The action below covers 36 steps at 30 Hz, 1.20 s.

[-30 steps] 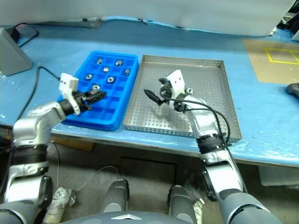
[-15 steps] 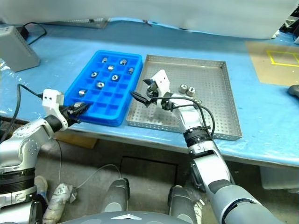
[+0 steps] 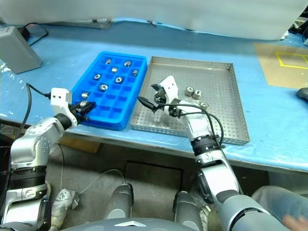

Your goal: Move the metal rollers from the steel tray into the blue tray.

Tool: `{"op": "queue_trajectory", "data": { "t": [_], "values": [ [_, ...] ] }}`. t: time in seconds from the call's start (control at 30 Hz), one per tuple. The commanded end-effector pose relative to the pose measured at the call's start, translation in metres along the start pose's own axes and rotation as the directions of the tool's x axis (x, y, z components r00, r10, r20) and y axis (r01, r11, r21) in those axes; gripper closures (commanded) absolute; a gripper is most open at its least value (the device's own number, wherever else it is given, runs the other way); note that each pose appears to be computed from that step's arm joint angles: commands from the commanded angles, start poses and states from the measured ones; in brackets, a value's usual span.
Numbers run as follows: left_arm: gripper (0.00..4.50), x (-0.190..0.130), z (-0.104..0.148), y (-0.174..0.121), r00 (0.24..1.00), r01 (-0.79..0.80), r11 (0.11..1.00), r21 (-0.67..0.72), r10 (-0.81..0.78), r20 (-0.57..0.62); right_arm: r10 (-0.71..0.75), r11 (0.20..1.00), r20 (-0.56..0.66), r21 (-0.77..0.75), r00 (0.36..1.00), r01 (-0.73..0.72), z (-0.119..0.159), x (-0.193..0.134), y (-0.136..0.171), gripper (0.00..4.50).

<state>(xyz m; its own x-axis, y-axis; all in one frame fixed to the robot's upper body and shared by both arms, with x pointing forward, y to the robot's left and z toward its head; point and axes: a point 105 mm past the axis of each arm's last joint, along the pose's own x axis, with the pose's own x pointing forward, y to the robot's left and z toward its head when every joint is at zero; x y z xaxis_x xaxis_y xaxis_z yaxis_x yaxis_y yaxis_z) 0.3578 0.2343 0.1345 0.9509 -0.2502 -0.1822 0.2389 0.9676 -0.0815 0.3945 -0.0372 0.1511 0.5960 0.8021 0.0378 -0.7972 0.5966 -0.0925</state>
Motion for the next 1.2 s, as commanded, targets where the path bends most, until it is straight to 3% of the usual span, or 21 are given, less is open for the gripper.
{"op": "queue_trajectory", "data": {
  "t": [0.03, 0.27, 0.43, 0.63, 1.0, 1.2],
  "values": [
    [2.84, 0.001, 0.008, 0.007, 0.999, -0.034, 0.999, 0.041, 0.033, 0.013, -0.025, 0.999, 0.051, -0.020, 0.998, 0.026, 0.015, -0.005, -0.003, 0.00],
    [0.56, 0.011, 0.013, 0.003, 1.000, -0.024, 0.999, 0.029, 0.023, 0.021, -0.078, 0.997, 0.051, -0.018, 0.996, 0.079, 0.014, -0.015, -0.010, 0.00],
    [0.56, 0.022, 0.039, -0.024, 0.985, 0.117, 0.993, 0.015, -0.118, 0.123, -0.189, 0.982, 0.072, -0.015, 0.979, 0.190, 0.019, -0.028, -0.028, 0.00],
    [0.56, 0.033, 0.065, -0.067, 0.905, 0.370, 0.927, 0.061, -0.374, 0.204, -0.304, 0.952, 0.084, -0.012, 0.949, 0.306, 0.021, -0.048, -0.043, 0.00],
    [0.56, 0.053, 0.075, -0.116, 0.770, 0.587, 0.796, 0.148, -0.605, 0.202, -0.401, 0.914, 0.083, -0.036, 0.912, 0.405, 0.026, -0.072, -0.051, 0.00],
    [0.56, 0.066, 0.076, -0.134, 0.736, 0.623, 0.762, 0.177, -0.648, 0.197, -0.555, 0.831, -0.079, -0.081, 0.828, 0.550, -0.001, -0.089, -0.078, 0.00]
  ]
}}
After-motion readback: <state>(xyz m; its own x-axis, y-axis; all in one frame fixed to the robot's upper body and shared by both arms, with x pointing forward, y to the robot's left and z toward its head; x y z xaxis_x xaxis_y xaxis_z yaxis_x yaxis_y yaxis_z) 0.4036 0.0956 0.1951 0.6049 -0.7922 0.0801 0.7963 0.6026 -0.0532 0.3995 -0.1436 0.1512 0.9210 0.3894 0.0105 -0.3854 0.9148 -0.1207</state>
